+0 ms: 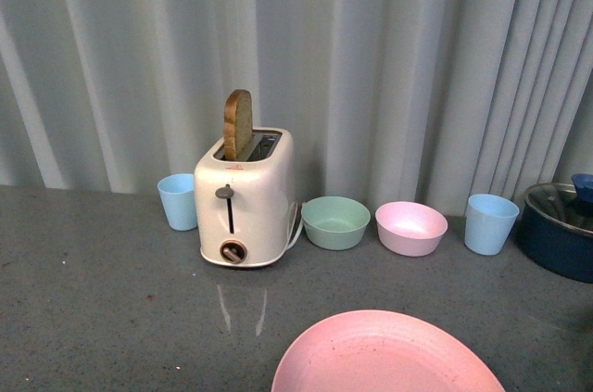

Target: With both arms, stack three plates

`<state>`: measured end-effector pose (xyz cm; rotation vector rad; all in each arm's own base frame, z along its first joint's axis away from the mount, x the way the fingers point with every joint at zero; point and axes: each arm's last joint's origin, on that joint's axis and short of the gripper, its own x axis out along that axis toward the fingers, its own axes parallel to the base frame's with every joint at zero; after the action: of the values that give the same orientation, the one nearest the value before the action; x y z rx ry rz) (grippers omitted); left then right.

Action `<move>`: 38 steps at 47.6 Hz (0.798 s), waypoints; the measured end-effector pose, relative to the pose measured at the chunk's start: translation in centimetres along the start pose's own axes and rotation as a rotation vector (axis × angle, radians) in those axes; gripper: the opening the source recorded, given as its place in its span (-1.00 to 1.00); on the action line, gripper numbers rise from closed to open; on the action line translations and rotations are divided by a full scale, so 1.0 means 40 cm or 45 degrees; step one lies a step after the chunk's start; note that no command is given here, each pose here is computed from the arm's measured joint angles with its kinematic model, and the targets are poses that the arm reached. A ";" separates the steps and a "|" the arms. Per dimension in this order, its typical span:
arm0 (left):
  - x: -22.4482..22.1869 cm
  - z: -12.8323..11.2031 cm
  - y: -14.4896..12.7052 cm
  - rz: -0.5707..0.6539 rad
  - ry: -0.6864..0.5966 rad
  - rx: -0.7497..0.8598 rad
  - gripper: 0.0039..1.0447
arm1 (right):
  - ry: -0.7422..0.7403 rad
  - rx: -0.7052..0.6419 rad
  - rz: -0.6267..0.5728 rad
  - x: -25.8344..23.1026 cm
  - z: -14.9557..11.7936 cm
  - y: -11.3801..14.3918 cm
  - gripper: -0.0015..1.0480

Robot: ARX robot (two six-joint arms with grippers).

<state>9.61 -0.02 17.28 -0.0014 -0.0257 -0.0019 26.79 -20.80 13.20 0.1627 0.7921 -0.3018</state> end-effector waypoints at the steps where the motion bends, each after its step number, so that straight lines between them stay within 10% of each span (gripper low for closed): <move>1: 0.000 0.000 0.000 0.000 0.000 0.000 0.87 | -0.022 0.001 0.003 -0.009 0.010 0.001 -0.94; 16: 0.000 0.000 0.000 0.000 0.000 0.000 0.87 | -0.271 -0.024 0.165 -0.094 0.102 0.137 -0.94; 38: 0.000 0.000 0.000 0.000 0.000 0.000 0.87 | -0.210 -0.089 0.625 -0.102 -0.030 0.485 -0.94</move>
<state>9.61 -0.02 17.28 -0.0014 -0.0257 -0.0019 29.61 -1.31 15.89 0.2568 0.5756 0.1750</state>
